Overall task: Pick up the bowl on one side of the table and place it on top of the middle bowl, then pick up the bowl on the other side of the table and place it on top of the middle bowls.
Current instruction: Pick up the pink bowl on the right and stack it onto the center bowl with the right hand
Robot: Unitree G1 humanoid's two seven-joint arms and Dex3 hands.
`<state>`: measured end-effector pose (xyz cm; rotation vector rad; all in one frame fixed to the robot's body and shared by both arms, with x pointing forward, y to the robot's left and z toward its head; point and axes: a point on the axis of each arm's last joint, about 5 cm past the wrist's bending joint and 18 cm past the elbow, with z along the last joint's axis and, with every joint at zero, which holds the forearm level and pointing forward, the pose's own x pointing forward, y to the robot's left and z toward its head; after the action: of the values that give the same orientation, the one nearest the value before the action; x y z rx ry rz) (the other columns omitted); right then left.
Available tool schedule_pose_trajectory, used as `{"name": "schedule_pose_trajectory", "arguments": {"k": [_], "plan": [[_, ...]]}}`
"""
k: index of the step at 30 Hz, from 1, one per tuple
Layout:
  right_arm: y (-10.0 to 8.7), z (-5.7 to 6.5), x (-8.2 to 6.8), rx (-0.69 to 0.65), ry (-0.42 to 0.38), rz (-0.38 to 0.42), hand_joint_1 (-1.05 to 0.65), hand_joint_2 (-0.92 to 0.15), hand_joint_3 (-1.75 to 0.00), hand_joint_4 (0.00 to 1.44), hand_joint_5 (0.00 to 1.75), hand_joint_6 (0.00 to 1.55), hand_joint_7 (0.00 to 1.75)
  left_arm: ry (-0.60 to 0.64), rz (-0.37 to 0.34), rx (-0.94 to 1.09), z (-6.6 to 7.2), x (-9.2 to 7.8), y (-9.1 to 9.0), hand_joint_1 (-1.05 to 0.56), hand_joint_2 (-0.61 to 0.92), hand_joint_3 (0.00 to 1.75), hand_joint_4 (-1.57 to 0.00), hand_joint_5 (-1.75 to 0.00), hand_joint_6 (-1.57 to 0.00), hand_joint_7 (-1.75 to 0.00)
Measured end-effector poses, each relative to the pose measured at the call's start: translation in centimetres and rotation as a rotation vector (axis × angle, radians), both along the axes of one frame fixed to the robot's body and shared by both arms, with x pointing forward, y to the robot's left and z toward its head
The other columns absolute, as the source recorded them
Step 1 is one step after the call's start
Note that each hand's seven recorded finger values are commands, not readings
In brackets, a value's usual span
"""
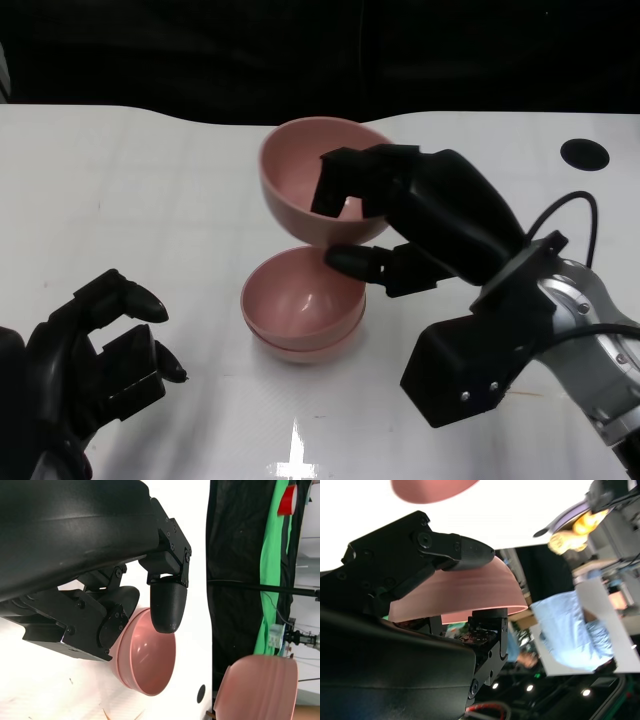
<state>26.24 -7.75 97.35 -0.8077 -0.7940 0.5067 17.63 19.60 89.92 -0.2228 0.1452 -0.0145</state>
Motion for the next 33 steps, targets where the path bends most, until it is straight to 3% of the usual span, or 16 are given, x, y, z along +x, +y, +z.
{"name": "schedule_pose_trajectory", "arguments": {"k": [7,11,18,24,33], "plan": [[2.0,-0.2,-0.7,-0.032,0.020,0.099,-0.22,-0.64,-0.71,0.85,1.75,0.62,1.74,0.000,0.000,-0.003,0.0,0.0,-0.1,0.01,0.61,1.30,-0.76,-1.75,-0.61,-1.75],[2.5,-0.5,-0.9,-0.055,0.024,0.114,-0.23,-0.74,-0.53,0.84,1.75,0.62,1.75,0.002,0.007,-0.003,0.0,-0.1,-0.2,0.02,0.62,1.30,-0.76,-1.75,-0.61,-1.75],[2.3,-2.0,-0.5,-0.089,0.079,0.105,-0.26,-0.85,-0.47,0.83,1.75,0.60,1.75,0.004,0.012,0.000,0.0,-0.1,-0.3,0.02,0.59,1.34,-0.79,-1.75,-0.65,-1.75],[2.0,-3.1,-0.1,-0.119,0.102,0.080,-0.25,-0.87,-0.45,0.81,1.75,0.57,1.75,0.005,0.012,0.001,0.0,-0.1,-0.3,0.01,0.57,1.34,-0.80,-1.75,-0.66,-1.75],[1.9,-3.5,1.0,-0.167,0.092,0.048,-0.23,-0.85,-0.40,0.81,1.75,0.58,1.75,0.006,0.017,0.007,0.0,-0.1,-0.4,0.02,0.56,1.36,-0.80,-1.75,-0.67,-1.75]]}}
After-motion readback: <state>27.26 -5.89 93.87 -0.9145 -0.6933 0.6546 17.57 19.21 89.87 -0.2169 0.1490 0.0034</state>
